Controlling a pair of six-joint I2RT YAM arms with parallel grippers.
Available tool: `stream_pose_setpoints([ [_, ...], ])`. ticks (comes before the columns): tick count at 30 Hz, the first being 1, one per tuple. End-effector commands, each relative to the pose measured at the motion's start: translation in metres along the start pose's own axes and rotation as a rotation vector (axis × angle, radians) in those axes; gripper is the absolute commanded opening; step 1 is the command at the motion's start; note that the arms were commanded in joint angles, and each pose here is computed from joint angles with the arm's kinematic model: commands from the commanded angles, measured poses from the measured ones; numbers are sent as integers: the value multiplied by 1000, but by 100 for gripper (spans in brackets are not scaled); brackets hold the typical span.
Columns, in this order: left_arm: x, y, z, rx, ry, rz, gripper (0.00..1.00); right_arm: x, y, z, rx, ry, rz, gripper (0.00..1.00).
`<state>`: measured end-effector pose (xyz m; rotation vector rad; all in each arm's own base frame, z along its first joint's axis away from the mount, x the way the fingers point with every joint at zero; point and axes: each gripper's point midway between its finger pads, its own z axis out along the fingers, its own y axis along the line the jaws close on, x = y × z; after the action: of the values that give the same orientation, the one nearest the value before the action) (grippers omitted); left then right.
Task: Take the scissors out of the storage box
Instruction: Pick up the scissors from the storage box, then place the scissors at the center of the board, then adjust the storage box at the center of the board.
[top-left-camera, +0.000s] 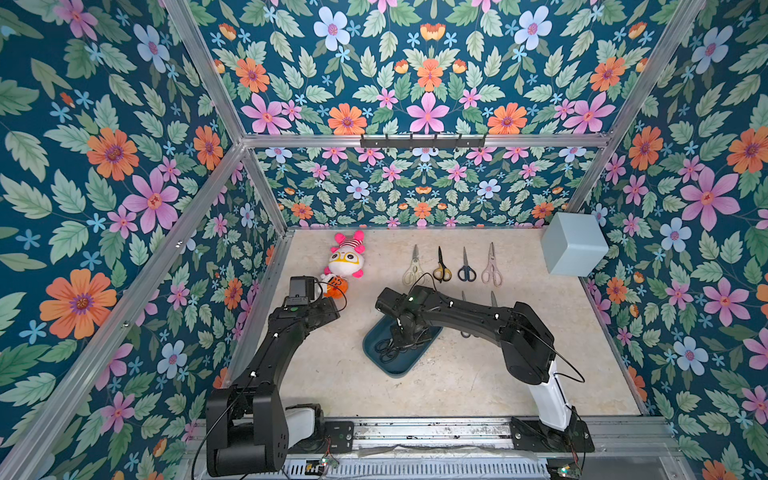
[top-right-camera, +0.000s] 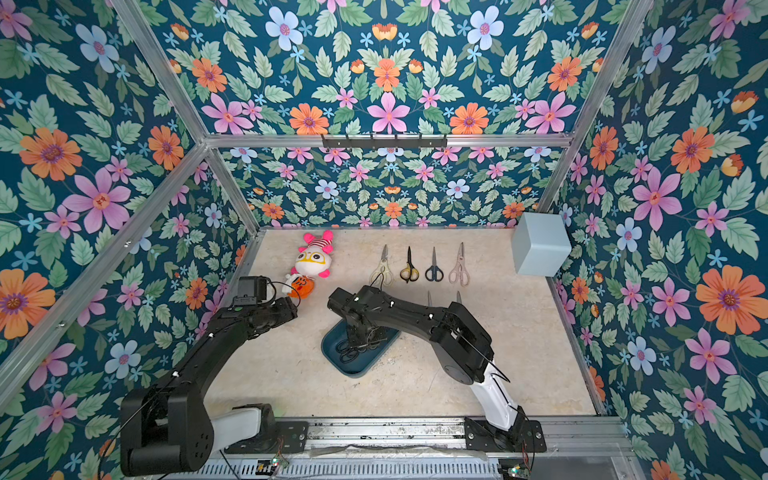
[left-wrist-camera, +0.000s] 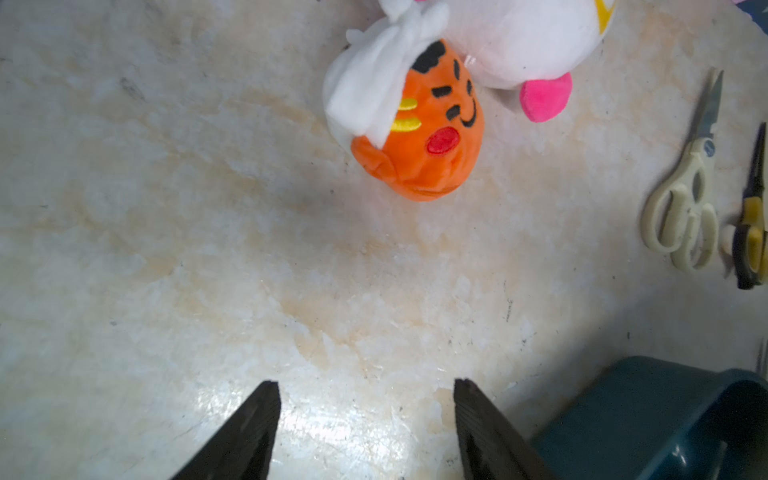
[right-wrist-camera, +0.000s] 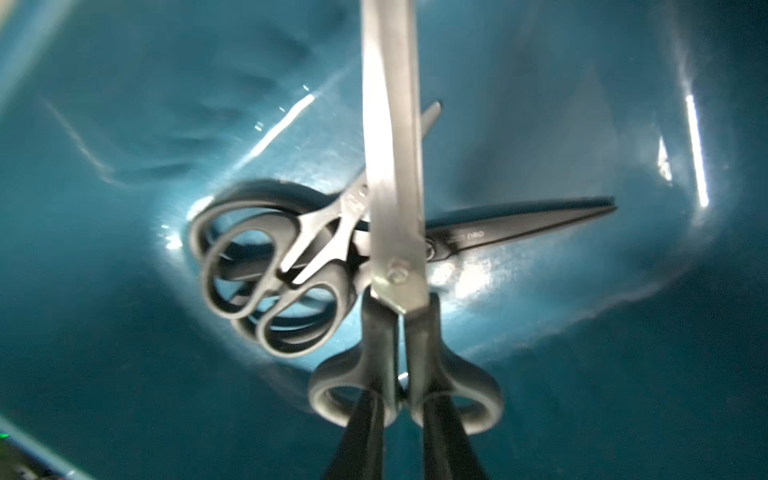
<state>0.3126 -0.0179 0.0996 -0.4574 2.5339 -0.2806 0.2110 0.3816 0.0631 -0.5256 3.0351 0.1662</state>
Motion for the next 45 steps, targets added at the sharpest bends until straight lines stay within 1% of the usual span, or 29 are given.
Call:
stream_pose_setpoints([
  [1,8,-16,2,93,45,37,69,-6,-8,-11,27,-23,14,0],
  [5,15,-35,1,180,82,92,68,-24,-27,-32,15,-67,80,0],
  [8,22,-54,1,242,114,147,67,-34,-52,-47,-3,-80,133,0],
  [11,30,-71,4,261,148,217,65,-40,-83,-56,0,-88,157,0],
  [15,42,-91,7,253,183,332,64,-47,-131,-59,57,-93,184,0],
  [18,47,-105,8,274,213,384,63,-51,-161,-62,102,-100,202,0],
  [20,48,-114,7,286,221,420,63,-53,-175,-67,124,-114,220,0],
  [22,49,-121,8,297,237,458,63,-51,-186,-71,111,-116,240,0],
  [28,65,-138,12,342,310,536,58,-24,-205,-64,148,-50,223,0],
  [33,80,-145,15,351,332,563,57,-7,-201,-53,100,-15,235,0],
  [36,86,-144,18,342,345,572,56,0,-203,-46,104,-3,241,0],
  [39,89,-142,22,318,352,586,53,1,-203,-45,102,-7,246,0],
  [43,89,-136,28,282,346,603,44,-1,-203,-46,101,-16,247,0],
  [45,88,-135,29,272,341,614,41,-2,-203,-46,101,-19,242,0],
])
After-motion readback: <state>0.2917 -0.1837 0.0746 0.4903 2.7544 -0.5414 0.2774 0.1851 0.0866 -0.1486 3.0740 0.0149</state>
